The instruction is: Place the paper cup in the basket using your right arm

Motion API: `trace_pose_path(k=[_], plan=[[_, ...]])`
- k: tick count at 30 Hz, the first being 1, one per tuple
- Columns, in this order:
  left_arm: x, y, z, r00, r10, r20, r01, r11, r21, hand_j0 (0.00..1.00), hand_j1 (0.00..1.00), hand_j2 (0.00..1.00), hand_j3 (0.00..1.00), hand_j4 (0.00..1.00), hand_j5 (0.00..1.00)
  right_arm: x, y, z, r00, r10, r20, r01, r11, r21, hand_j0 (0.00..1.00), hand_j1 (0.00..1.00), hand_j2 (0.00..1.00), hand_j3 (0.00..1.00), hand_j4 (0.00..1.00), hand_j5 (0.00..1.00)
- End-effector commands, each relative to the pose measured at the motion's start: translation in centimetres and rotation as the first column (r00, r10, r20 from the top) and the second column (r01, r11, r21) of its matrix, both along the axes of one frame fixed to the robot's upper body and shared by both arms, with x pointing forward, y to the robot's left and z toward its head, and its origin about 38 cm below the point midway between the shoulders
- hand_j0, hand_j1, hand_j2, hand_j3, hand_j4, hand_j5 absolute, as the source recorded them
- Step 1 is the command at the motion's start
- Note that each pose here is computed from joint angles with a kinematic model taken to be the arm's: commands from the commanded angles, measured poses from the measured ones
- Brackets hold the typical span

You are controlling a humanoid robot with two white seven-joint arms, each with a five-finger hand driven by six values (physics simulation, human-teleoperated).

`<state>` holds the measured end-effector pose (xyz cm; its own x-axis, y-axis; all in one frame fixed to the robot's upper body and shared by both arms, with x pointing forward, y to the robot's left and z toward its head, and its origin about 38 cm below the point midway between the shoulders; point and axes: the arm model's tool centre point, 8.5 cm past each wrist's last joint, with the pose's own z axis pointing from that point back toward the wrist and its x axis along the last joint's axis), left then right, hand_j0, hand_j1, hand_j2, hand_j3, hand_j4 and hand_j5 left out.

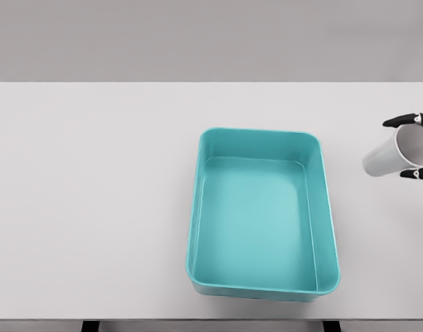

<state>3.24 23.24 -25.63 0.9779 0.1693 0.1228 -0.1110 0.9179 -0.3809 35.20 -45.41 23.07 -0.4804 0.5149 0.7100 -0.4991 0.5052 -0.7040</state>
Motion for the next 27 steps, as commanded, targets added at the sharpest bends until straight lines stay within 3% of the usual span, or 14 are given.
trace_pose_path(k=[1,7,10,15,17,27], plan=[[0.0,0.0,0.0,1.000,0.001,0.000,-0.001,1.000,0.000,1.00,1.00,1.00,1.00,1.00,1.00,0.0,0.8,0.7,1.000,0.019,0.024,-0.019,1.000,0.018,0.80,0.80,0.80,0.80,0.80,0.80],[0.0,0.0,0.0,1.000,0.001,0.000,-0.001,1.000,0.000,1.00,1.00,1.00,1.00,1.00,1.00,-0.3,3.4,2.0,0.993,0.102,0.064,-0.103,0.994,0.019,0.80,0.80,0.80,0.80,0.80,0.80],[0.0,0.0,0.0,1.000,0.001,0.000,-0.001,1.000,0.000,1.00,1.00,1.00,1.00,1.00,1.00,-0.7,5.4,2.9,0.982,0.164,0.095,-0.166,0.986,0.016,0.80,0.80,0.80,0.80,0.80,0.80],[0.0,0.0,0.0,1.000,0.001,0.000,-0.001,1.000,0.000,1.00,1.00,1.00,1.00,1.00,1.00,-0.8,6.1,4.0,0.974,0.185,0.130,-0.188,0.982,0.017,0.80,0.80,0.80,0.80,0.80,0.80],[0.0,0.0,0.0,1.000,0.001,0.000,-0.001,1.000,0.000,1.00,1.00,1.00,1.00,1.00,1.00,-0.8,7.0,4.0,0.968,0.197,0.152,-0.206,0.978,0.044,0.80,0.80,0.80,0.80,0.80,0.80],[0.0,0.0,0.0,1.000,0.001,0.000,-0.001,1.000,0.000,1.00,1.00,1.00,1.00,1.00,1.00,-1.8,10.3,4.0,0.941,0.298,0.163,-0.305,0.952,0.019,0.80,0.80,0.80,0.80,0.80,0.80]])
